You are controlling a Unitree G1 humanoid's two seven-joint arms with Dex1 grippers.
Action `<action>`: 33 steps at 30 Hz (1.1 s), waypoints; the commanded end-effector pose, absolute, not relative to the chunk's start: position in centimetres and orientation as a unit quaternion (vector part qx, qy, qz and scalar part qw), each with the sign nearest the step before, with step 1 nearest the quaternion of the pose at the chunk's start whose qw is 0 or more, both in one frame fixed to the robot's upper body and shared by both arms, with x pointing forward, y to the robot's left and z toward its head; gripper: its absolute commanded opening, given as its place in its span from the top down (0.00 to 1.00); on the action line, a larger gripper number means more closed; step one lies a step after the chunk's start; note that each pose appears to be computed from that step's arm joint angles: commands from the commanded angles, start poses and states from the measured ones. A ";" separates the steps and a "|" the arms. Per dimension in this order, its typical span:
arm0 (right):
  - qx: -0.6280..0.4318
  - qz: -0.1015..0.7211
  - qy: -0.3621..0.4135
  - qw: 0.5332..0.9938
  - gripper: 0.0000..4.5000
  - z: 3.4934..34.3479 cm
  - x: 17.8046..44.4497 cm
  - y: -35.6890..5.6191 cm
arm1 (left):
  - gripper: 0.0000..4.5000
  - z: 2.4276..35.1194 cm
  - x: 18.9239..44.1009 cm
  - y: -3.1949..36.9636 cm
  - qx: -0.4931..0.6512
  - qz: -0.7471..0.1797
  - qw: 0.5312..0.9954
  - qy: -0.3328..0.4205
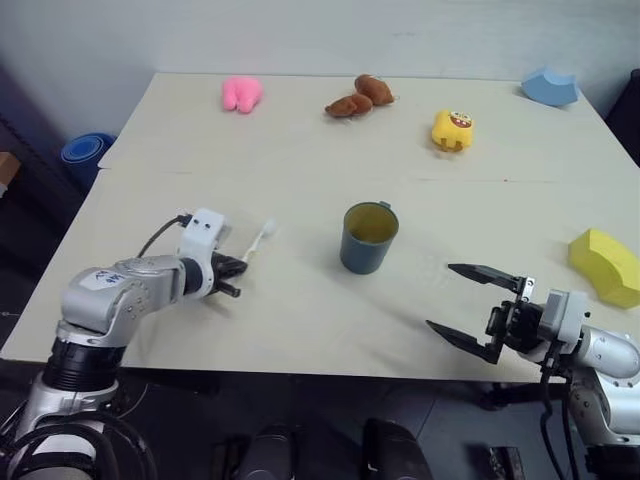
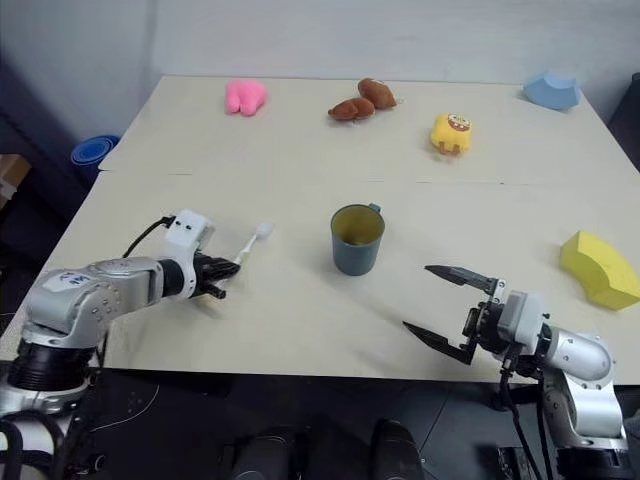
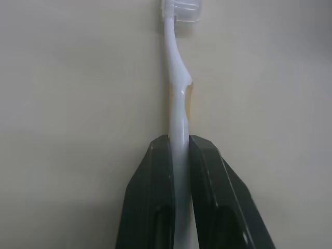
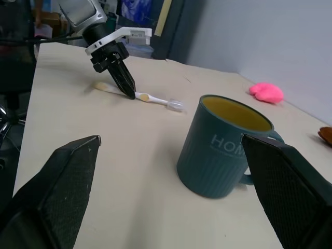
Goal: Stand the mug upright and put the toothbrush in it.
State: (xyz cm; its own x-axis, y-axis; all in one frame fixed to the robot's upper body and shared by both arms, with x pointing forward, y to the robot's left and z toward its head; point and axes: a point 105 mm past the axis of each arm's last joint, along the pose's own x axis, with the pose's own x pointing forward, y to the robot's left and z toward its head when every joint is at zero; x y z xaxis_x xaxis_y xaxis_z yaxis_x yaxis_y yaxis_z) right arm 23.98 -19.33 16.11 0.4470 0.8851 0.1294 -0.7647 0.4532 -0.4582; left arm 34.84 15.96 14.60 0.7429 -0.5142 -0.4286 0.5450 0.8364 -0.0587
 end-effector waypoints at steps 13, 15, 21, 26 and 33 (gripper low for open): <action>-0.196 0.418 -0.192 0.866 0.00 16.7 22.3 -20.6 | 0.97 29.6 33.2 2.3 -0.076 -0.604 0.752 -0.254; -0.198 0.411 -0.197 0.868 0.00 16.9 22.3 -20.6 | 0.97 28.0 34.1 1.4 -0.071 -0.601 0.759 -0.238; -0.203 0.394 -0.210 0.872 0.00 17.2 22.4 -20.4 | 0.97 24.6 35.7 0.3 -0.065 -0.586 0.774 -0.233; -0.204 0.387 -0.210 0.874 0.00 17.2 22.3 -20.5 | 0.63 24.0 35.6 -0.1 -0.083 -0.592 0.769 -0.226; -0.212 0.387 -0.200 0.875 0.00 17.1 22.5 -21.1 | 0.21 24.6 34.7 5.0 -0.018 -0.574 0.785 -0.231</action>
